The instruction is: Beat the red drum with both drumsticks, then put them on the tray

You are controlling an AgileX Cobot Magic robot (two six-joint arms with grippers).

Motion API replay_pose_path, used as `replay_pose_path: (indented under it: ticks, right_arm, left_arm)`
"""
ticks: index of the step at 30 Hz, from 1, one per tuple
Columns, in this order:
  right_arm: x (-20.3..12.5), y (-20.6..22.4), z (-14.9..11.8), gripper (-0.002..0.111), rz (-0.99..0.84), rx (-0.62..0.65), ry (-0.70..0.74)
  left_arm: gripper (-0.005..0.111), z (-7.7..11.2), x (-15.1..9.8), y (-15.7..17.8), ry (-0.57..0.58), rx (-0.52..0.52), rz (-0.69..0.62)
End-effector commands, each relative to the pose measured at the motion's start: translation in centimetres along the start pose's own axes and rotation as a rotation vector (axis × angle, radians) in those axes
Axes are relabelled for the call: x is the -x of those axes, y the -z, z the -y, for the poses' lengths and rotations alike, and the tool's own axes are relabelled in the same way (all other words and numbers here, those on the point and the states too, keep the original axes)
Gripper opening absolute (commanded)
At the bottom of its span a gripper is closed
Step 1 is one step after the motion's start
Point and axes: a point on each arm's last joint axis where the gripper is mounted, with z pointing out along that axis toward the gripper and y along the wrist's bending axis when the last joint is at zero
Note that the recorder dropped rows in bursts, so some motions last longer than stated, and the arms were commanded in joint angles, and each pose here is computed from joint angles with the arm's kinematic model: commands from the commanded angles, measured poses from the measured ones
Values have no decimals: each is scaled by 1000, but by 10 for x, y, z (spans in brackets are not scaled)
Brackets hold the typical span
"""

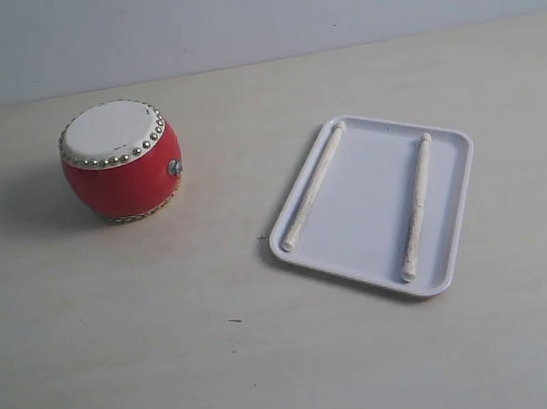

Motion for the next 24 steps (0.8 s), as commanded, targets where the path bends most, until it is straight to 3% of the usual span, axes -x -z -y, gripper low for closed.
replay_pose_path:
  ticks: [1,16,24]
  right_arm:
    - [-1,0,1,0,0,-4,12]
    - [-1,0,1,0,0,-4,13]
    - [-1,0,1,0,0,-4,13]
  left_arm:
    - [0,1,-1,23,-25,37,107]
    - [0,17,-27,103,-72,258,499]
    - [0,25,-41,122,-117,283,597]
